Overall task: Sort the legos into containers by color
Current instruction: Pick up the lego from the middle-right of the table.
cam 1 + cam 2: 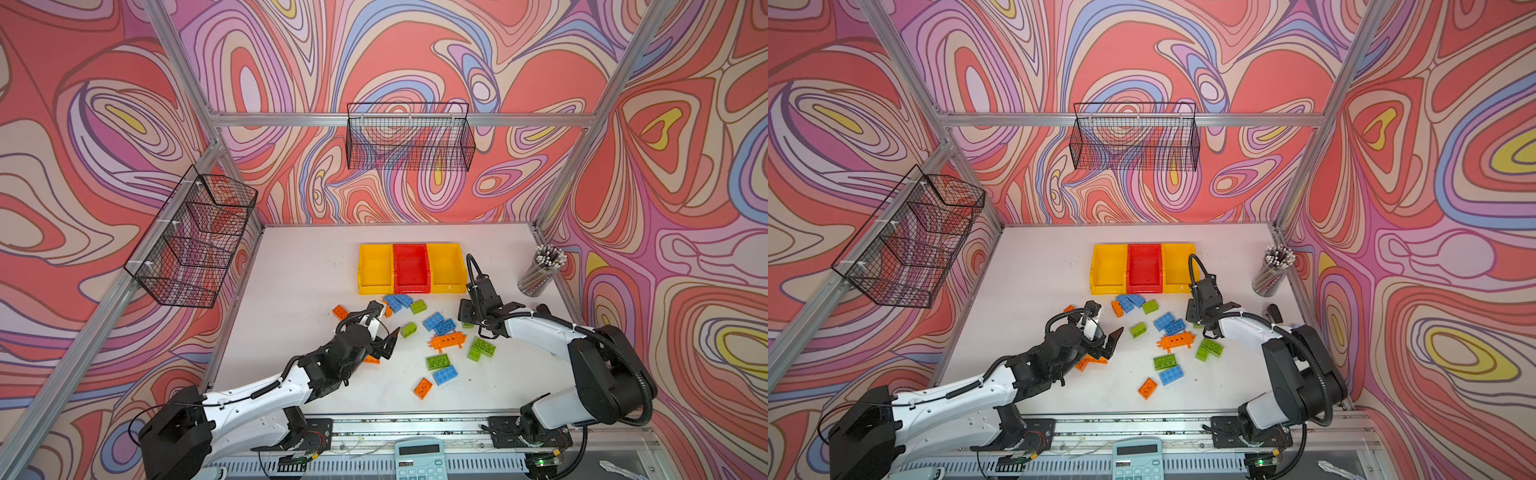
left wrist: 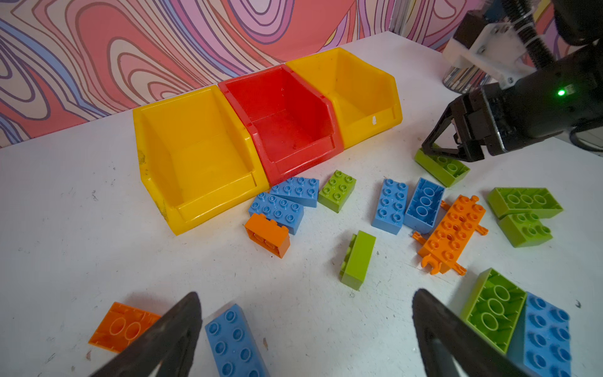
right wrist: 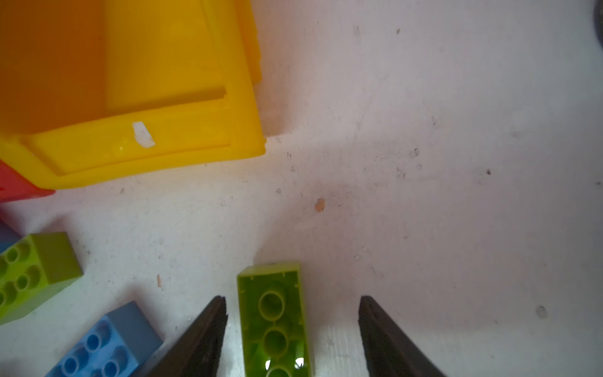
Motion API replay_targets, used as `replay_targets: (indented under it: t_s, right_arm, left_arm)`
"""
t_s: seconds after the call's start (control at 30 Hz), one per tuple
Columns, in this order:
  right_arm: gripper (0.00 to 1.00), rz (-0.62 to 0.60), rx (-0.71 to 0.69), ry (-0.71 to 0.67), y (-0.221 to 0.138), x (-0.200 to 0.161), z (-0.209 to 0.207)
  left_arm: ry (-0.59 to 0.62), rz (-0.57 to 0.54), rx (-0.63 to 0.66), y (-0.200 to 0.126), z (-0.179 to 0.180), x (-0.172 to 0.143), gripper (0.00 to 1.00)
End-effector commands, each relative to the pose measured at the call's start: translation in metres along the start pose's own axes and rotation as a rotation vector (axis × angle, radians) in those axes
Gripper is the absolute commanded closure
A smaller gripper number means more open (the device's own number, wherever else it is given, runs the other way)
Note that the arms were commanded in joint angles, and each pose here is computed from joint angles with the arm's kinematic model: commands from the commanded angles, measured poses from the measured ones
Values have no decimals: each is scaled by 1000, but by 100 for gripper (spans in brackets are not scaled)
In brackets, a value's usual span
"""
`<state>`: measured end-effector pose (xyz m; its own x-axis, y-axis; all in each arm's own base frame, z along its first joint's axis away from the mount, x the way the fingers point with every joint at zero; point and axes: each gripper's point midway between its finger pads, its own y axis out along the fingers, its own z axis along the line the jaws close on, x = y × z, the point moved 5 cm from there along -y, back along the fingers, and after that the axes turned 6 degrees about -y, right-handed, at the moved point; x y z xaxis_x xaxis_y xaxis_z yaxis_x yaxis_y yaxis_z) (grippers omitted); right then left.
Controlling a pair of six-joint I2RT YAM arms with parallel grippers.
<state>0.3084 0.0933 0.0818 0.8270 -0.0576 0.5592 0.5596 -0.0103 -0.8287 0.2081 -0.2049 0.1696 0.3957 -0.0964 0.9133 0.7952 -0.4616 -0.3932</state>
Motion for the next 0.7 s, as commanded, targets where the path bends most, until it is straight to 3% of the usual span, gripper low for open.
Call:
replay_targets:
  t_s: [0.0,0.33,0.67]
  right_arm:
    - [38,-3,-19,13,7,2,2]
    - [68,13,-27,2,11,2,4]
    - [72,-87,7,-8,-24,48,13]
  left_arm:
    - [-5,18,32,-2,6,-6,0]
    - [0,21,37,-1,5,-3,0]
    - [-15,22,33,-5,5,1,0]
